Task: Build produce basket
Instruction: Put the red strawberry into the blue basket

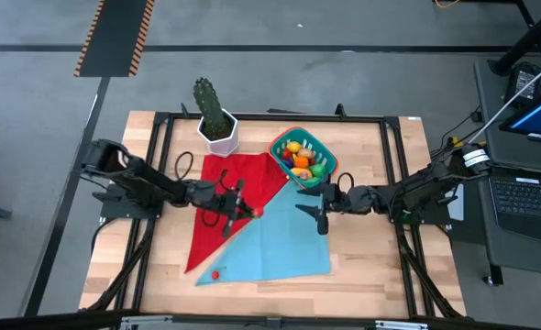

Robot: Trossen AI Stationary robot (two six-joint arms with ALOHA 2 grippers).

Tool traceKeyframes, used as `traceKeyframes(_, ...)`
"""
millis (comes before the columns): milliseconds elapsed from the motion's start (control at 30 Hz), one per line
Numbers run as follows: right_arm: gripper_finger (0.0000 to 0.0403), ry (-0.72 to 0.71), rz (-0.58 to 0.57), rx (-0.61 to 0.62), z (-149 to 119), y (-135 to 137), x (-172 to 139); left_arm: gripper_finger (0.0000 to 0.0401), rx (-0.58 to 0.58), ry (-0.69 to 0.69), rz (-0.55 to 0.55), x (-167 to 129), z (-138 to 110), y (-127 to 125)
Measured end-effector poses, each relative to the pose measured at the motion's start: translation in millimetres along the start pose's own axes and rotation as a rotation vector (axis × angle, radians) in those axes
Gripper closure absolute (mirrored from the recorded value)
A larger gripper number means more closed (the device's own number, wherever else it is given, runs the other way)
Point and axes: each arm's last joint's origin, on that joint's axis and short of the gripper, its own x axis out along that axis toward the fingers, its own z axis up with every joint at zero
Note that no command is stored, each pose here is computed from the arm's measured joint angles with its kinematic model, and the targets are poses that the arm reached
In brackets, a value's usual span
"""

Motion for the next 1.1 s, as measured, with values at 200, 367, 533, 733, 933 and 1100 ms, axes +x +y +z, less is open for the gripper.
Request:
traceKeyframes(200,0.0177,-0.015,0.011,0.012,4,-1,2,0.0401,0.076,-0.014,0.014,30,7,10)
traceKeyframes(367,0.0177,-0.033,0.044,-0.023,10,2,5,0.0401,0.111,-0.053,0.045,41,19,20)
traceKeyframes(533,0.0177,-0.045,0.054,-0.048,15,4,8,0.0401,0.11,-0.076,0.076,44,26,30)
traceKeyframes(733,0.0177,-0.063,0.095,-0.094,22,9,15,0.0401,0.109,-0.086,0.101,49,30,38)
traceKeyframes(933,0.0177,-0.042,0.076,-0.175,20,12,34,0.0401,0.107,-0.079,0.074,57,28,43)
traceKeyframes(1100,0.0177,-0.045,0.055,-0.229,22,11,49,0.0401,0.108,-0.086,0.068,57,29,44)
